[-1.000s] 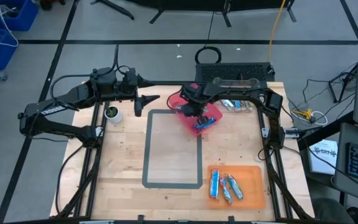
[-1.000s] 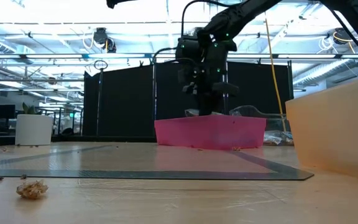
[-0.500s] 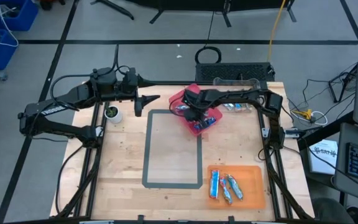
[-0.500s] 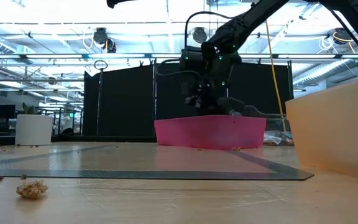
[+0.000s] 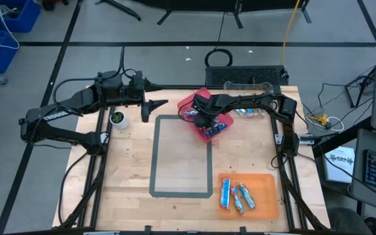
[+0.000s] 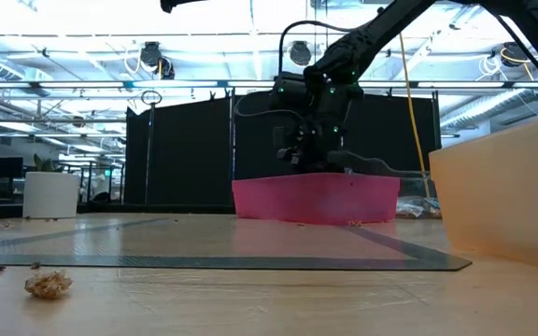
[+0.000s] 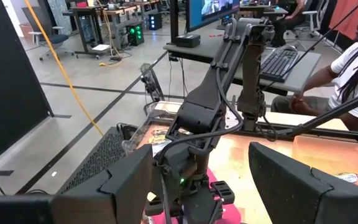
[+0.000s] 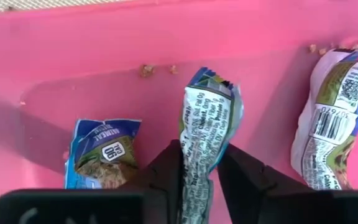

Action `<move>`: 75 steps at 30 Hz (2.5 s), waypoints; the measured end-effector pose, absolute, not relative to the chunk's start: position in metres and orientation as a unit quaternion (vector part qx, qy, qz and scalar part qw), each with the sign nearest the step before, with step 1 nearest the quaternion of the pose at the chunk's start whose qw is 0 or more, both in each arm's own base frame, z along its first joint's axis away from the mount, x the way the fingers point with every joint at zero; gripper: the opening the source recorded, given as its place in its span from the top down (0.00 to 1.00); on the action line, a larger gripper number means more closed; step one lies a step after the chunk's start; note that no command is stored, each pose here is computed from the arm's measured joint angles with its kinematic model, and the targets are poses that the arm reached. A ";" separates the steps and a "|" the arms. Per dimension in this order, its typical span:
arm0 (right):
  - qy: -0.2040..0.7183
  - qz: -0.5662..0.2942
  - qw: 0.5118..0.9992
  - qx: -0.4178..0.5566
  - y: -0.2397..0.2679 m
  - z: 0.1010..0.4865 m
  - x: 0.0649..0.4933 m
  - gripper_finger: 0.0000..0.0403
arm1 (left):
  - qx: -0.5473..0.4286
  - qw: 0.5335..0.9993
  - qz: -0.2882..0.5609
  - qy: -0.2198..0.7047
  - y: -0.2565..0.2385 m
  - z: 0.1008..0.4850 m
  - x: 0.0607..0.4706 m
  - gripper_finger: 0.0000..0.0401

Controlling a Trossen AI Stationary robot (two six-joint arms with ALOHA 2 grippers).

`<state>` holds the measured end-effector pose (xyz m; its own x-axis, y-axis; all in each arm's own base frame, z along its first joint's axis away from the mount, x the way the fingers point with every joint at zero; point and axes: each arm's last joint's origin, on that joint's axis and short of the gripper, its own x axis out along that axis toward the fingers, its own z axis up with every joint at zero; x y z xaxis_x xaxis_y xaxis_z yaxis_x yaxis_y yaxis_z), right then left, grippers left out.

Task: Pick and place Granola Bars by type
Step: Put the blue granola bar into the pink bin, then return to Home Position

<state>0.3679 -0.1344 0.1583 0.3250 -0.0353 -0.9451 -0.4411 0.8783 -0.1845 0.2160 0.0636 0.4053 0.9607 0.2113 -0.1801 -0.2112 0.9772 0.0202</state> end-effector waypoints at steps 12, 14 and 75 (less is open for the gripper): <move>0.584 0.141 0.774 -0.199 -0.128 0.158 0.366 0.61 | -0.003 0.988 0.106 0.111 0.063 0.402 0.215 0.33; 0.585 0.141 0.774 -0.198 -0.128 0.159 0.366 0.58 | -0.004 0.988 0.106 0.114 0.063 0.401 0.215 0.33; 0.047 -0.110 0.992 0.048 -0.053 0.449 0.195 0.45 | -0.093 0.981 0.166 0.016 0.043 0.434 0.104 0.33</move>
